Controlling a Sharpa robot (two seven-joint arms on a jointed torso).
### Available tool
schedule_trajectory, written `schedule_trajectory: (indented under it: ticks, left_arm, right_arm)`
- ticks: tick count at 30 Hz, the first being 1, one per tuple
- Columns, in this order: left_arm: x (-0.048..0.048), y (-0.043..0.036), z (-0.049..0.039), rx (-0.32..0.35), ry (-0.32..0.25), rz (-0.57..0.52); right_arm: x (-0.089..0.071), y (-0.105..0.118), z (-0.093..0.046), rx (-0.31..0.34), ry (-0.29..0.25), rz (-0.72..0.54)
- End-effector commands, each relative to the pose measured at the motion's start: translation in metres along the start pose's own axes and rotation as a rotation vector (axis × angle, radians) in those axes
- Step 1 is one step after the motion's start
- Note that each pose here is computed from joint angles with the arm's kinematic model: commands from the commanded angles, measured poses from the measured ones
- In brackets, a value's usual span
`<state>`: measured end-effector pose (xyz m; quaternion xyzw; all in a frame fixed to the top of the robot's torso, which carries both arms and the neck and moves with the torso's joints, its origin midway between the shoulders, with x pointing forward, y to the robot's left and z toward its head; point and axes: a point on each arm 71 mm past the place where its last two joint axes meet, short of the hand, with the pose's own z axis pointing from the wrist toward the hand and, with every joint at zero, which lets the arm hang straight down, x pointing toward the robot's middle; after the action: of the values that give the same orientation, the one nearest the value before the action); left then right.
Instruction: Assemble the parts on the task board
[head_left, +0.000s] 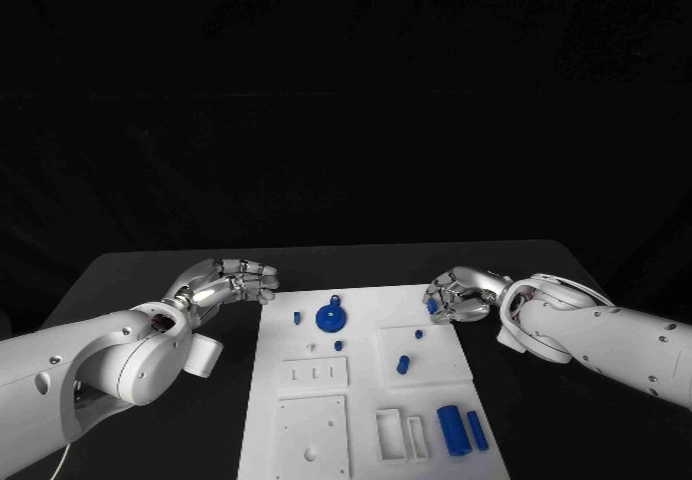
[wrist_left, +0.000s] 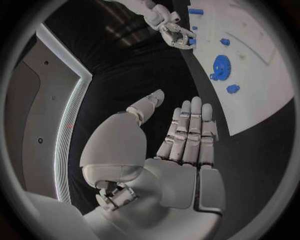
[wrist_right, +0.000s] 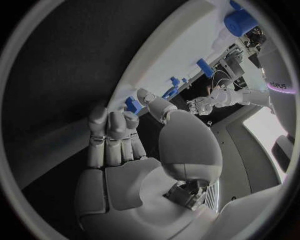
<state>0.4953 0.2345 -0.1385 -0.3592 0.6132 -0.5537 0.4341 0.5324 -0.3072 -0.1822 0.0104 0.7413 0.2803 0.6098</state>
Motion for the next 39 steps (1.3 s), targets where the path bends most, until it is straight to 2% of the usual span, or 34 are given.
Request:
schedule_trajectory:
  ticks: [1,20,39]
  left_arm:
    - [0.002,-0.0015,0.0004,0.011,0.017,0.0]
    - [0.0017,-0.0015,0.0005,0.011,0.016,0.0]
    - [0.0021,-0.0015,0.0006,0.01,0.016,0.0]
  right_arm:
    - [0.0027,-0.001,-0.0002,0.004,0.011,-0.005]
    - [0.0028,-0.0024,-0.0003,0.006,0.017,-0.006]
    - [0.0016,-0.0026,0.0,0.009,0.0,-0.015]
